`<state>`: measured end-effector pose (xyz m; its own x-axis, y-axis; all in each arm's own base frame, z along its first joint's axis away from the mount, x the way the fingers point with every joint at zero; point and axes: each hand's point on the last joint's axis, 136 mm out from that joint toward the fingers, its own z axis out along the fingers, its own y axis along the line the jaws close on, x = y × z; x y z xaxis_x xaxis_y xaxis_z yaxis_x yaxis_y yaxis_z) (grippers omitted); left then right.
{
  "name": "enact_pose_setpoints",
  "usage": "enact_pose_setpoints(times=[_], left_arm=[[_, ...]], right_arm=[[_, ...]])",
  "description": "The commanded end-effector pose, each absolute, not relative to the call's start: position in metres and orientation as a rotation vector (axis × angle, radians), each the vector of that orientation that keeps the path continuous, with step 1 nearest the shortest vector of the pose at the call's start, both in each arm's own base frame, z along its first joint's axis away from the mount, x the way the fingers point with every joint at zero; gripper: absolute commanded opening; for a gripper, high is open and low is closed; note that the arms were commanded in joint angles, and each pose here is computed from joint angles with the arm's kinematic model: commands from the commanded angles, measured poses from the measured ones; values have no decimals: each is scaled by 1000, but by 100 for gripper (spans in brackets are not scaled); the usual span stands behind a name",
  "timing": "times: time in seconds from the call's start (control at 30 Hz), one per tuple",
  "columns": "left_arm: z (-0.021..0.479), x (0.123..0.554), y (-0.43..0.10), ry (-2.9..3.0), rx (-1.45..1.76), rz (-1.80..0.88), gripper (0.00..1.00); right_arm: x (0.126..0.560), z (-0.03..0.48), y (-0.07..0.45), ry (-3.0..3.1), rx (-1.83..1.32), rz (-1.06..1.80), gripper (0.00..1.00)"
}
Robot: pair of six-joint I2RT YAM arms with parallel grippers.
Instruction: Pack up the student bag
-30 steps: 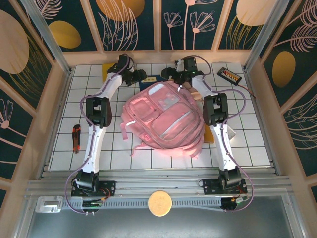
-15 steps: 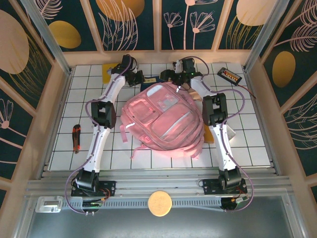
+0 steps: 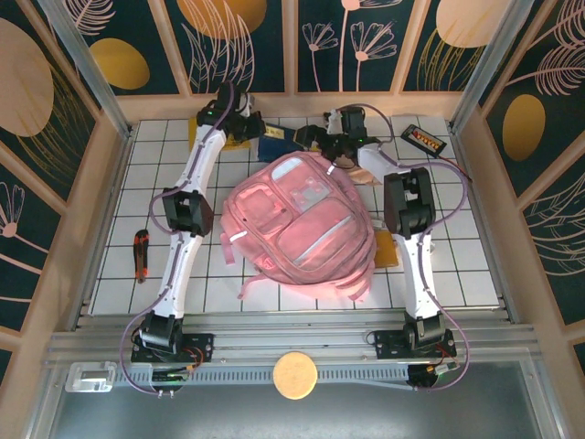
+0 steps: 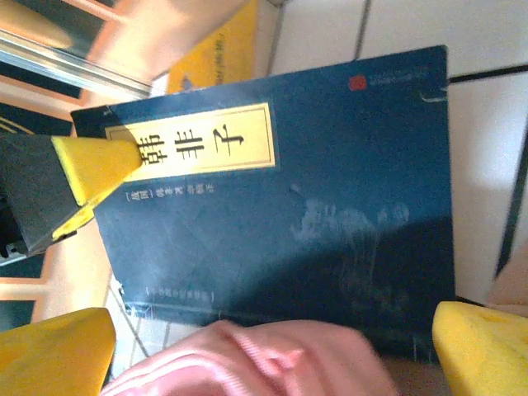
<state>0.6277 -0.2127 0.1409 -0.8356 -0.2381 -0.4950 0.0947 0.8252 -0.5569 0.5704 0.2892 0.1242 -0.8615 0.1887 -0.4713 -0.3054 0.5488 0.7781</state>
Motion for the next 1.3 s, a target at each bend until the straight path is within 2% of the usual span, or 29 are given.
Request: enact_pose_setpoints(times=[0.0,0.2,0.4,0.73,0.93,1.13,1.27], left_arm=[[263,614,-217,2228,-38,-923,0],[327,587,-220,2141,34,-990,0],[351,547,-252,2166,113,-1102,0],[346,478,-327,2273,323,-1214,0],[365,462,-341,2243,344,-1296,0],[366,449,-346,2263,370,-1327,0],[364,446,-347,2275,375,-1323,0]], right_arm=[[553,193,291,2161,-158,1346,99],[516,211,277,2149,-157,1345,99],[468,225,264,2172,-151,1409,99],[395,238,235,2020,-117,1621,99],[388,249,223,1920,-54,1655,99],[393,304,202,1682,-30,1578,99],[395,336,193,1546,3,1577,95]])
